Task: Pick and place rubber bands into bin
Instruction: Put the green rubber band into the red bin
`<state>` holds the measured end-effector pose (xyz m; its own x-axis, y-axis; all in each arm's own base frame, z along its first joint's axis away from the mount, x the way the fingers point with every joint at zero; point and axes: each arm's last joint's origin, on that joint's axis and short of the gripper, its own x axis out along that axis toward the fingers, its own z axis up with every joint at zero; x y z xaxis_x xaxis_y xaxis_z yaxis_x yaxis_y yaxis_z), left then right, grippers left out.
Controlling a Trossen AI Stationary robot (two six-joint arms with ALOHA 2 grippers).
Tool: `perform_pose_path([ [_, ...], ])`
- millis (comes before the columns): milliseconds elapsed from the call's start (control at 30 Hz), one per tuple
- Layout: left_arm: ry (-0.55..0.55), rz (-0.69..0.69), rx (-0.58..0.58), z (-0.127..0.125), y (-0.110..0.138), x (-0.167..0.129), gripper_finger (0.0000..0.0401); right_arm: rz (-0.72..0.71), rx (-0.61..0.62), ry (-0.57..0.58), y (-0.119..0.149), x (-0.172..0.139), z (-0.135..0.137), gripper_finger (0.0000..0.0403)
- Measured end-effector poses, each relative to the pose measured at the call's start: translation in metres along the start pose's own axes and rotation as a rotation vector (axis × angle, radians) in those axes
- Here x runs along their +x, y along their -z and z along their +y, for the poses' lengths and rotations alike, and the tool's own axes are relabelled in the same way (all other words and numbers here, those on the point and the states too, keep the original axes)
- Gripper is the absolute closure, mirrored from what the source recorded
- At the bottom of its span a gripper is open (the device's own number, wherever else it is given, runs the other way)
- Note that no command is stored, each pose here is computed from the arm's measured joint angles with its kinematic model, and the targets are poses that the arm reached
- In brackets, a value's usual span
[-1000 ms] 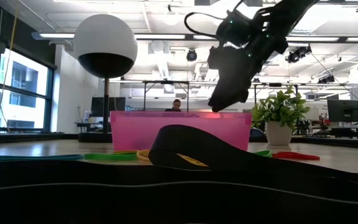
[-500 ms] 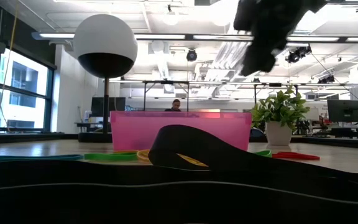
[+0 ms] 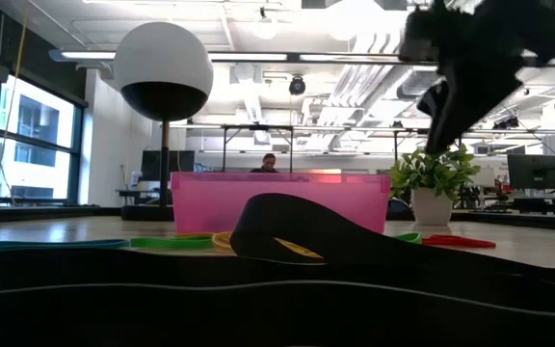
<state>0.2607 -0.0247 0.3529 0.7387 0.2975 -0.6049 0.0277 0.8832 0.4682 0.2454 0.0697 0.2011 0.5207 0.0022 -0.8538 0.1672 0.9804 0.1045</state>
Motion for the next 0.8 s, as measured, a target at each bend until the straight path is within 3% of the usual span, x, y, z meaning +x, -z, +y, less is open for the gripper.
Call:
perform_pose_path([
  [300, 0.014, 0.019, 0.004, -0.001, 0.002, 0.000, 0.0229, -0.031, 0.093, -0.082, 0.021, 0.020, 0.017, 0.0262],
  [500, 0.012, 0.016, 0.001, -0.001, 0.002, 0.000, 0.0229, -0.190, 0.043, -0.133, 0.013, 0.021, 0.035, 0.0263],
  [667, 0.012, 0.014, -0.005, -0.001, 0.002, 0.000, 0.0229, -0.176, -0.008, -0.194, 0.014, 0.041, 0.044, 0.0263],
  [800, 0.012, 0.014, -0.013, -0.001, 0.002, 0.000, 0.0229, -0.143, -0.020, -0.154, 0.014, 0.057, 0.046, 0.0263],
])
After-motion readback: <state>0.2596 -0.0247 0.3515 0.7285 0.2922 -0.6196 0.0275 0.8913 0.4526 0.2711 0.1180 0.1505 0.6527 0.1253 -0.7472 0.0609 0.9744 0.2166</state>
